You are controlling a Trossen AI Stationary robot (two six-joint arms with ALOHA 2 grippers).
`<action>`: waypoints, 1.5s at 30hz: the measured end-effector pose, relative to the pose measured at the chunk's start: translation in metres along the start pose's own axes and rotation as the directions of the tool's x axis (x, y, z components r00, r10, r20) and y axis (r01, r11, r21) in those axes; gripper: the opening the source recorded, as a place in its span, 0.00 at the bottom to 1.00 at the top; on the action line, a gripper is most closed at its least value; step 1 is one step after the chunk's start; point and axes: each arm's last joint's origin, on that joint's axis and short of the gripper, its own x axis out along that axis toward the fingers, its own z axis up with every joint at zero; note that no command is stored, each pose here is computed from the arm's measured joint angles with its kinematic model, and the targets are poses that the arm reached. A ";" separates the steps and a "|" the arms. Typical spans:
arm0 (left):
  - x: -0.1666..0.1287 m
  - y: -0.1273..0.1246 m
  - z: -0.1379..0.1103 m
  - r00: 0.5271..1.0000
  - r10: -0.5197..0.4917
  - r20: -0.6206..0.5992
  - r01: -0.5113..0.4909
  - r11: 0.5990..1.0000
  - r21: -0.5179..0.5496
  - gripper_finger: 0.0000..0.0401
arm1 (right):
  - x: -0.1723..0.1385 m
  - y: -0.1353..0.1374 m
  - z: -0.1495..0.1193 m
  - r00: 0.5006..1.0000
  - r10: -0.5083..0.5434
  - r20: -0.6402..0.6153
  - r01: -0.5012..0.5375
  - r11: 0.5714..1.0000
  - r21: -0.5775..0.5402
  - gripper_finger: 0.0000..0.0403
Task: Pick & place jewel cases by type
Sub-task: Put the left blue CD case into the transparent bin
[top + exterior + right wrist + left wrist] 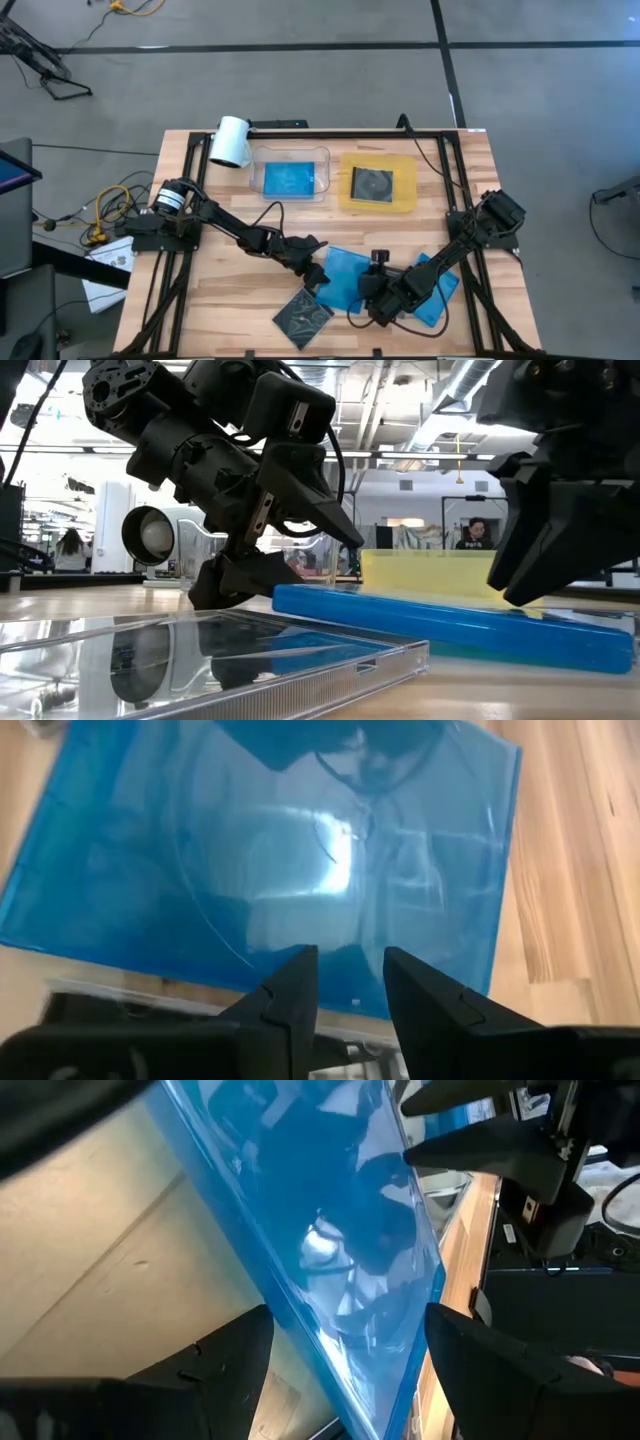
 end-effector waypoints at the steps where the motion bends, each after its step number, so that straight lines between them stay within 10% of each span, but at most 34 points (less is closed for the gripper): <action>1: 0.000 0.000 0.000 1.000 -0.002 0.002 0.002 1.000 0.001 0.64 | 0.000 0.000 0.001 1.000 0.003 0.006 -0.003 1.000 -0.002 0.28; 22: 0.000 -0.003 0.003 0.998 -0.027 0.058 0.024 0.998 0.050 0.63 | 0.020 0.004 0.001 1.000 -0.009 0.003 0.009 1.000 -0.025 0.28; 45: 0.000 -0.003 0.005 0.996 -0.022 0.085 0.013 0.994 0.104 0.18 | 0.014 0.002 0.002 0.997 -0.066 0.051 0.068 0.997 -0.035 0.28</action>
